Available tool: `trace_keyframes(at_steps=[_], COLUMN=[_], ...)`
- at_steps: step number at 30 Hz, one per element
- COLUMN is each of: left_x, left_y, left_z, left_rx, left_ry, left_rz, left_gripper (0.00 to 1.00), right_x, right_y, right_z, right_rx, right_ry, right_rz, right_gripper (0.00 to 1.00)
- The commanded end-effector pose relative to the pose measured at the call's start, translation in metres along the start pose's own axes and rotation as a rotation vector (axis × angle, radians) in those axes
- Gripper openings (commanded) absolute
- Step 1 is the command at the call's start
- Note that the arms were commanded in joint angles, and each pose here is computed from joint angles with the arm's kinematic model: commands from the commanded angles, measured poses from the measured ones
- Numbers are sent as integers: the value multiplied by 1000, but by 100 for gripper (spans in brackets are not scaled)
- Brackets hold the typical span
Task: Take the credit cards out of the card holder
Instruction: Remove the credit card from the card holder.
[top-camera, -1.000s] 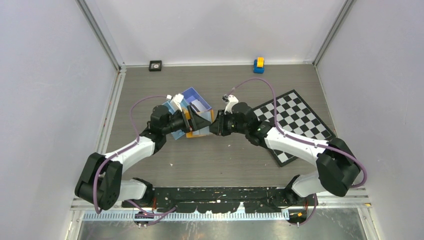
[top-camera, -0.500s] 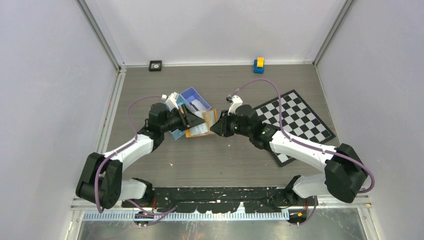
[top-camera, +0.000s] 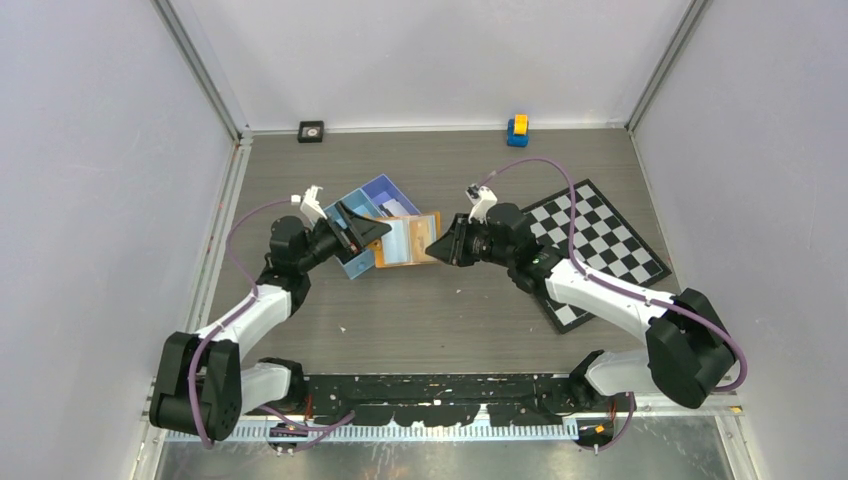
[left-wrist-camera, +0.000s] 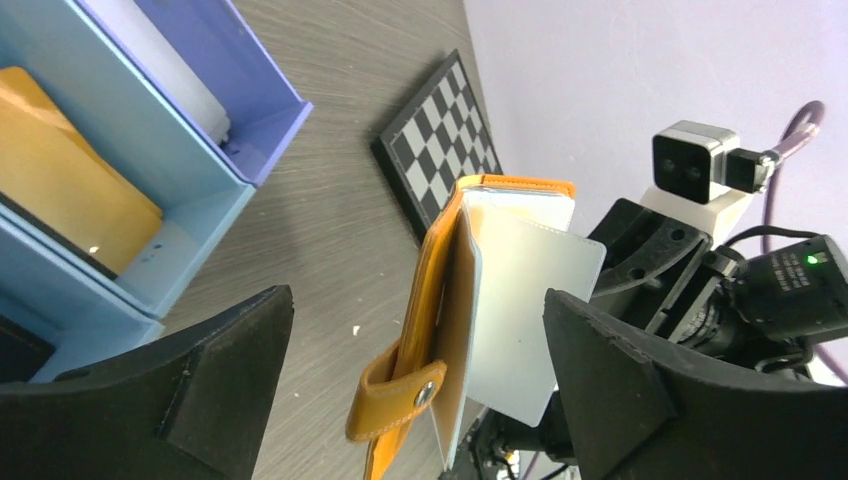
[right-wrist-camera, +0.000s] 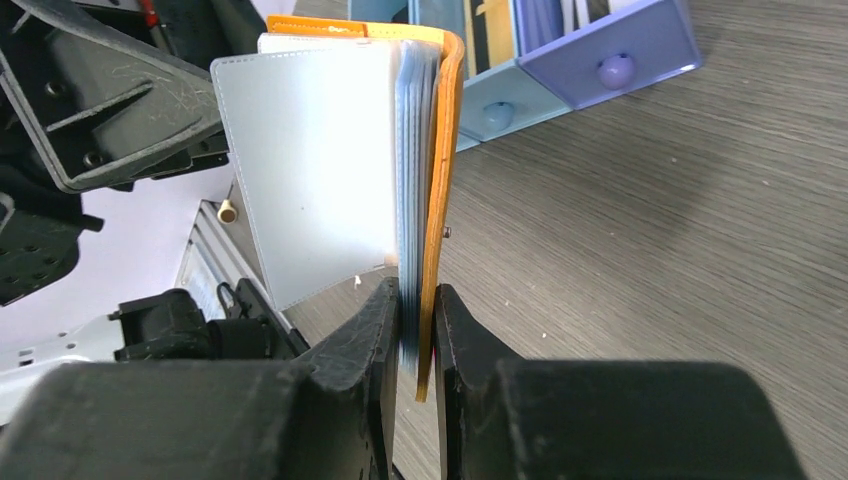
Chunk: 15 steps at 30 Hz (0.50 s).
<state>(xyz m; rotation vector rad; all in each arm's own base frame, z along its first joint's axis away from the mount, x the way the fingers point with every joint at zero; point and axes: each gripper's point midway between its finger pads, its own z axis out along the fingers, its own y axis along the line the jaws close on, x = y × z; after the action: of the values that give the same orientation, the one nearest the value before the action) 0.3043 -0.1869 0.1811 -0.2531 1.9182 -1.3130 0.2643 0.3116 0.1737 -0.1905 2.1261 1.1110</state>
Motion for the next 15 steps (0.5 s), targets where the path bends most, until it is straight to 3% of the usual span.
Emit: trace_keyframes(at_steps=[1,7,15], left_x=[-4,5,27], left_y=[-23,-31,-54], left_z=[1,8,14], left_rx=[103,142,95], left_ry=[11,53,93], left_rz=[38,57,251], left_gripper=[100,100,100], right_x=[-17,-16,-9], right_y=[32,35,27], right_z=[-2,-2,6], right_rx=[-136,-151,-64], right_ry=[-49,-41,-11], right_rz=[-14,-14,-54], right_gripper=[0,0,0])
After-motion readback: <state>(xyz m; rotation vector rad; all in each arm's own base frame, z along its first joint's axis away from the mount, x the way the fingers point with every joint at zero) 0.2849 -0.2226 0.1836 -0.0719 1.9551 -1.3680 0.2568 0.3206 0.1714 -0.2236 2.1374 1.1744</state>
